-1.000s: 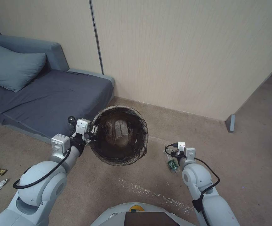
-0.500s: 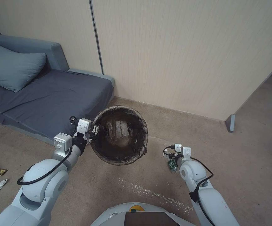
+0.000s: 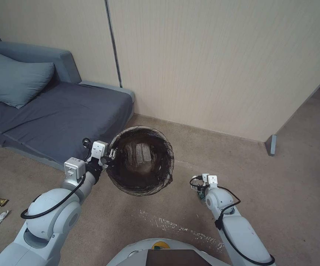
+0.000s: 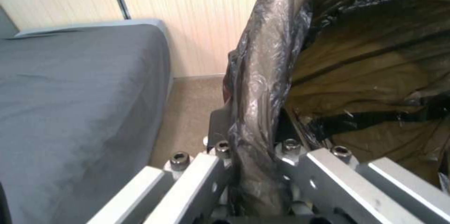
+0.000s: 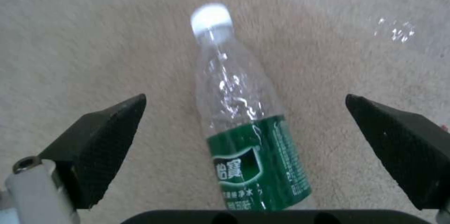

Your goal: Pick up the trash bin, then pick up the garbage from the floor and place it into the trash bin.

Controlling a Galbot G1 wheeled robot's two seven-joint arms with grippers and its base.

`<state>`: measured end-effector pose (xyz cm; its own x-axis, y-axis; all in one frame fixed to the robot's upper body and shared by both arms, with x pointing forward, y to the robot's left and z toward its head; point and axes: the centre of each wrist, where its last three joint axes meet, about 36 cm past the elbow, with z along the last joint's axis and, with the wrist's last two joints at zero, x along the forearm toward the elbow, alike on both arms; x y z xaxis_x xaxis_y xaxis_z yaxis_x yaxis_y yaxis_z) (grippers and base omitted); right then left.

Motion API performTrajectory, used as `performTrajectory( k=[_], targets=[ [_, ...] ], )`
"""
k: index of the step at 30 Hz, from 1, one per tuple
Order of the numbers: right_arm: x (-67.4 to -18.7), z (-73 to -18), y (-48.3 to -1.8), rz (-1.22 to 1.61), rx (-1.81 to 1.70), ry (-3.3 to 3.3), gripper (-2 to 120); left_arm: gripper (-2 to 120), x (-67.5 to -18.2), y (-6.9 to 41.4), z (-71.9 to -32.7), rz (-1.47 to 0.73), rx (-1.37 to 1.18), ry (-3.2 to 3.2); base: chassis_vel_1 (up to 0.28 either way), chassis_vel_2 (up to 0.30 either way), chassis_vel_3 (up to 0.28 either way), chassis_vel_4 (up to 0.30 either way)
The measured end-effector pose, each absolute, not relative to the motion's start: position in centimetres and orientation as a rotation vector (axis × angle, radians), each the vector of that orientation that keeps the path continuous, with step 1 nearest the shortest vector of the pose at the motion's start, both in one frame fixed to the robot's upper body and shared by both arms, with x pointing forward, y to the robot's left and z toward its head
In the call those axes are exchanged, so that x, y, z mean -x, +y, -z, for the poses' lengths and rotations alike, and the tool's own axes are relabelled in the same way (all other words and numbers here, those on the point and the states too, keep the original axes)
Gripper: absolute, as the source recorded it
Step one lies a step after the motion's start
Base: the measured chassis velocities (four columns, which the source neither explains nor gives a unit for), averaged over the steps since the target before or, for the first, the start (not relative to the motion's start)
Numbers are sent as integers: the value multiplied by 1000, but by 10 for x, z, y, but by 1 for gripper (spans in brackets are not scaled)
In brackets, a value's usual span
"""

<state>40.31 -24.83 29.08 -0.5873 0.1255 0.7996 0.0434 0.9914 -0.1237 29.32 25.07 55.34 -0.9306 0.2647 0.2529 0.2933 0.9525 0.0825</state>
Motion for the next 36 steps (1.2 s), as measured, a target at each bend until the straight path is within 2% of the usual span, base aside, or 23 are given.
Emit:
performTrajectory(
  k=[15, 18, 31, 36],
  targets=[
    [-403, -235, -245, -169, 95, -2103, 100, 0, -294, 251, -553, 175, 407, -2868, 0, 0, 0, 0],
    [-402, -228, -246, -162, 94, -2111, 97, 0, -293, 251, -552, 175, 405, -2866, 0, 0, 0, 0],
    [-381, -226, -251, -143, 80, -2134, 67, 0, -292, 252, -553, 182, 397, -2877, 0, 0, 0, 0],
    [-374, -228, -254, -147, 85, -2142, 49, 0, -292, 252, -553, 182, 394, -2877, 0, 0, 0, 0]
  ],
)
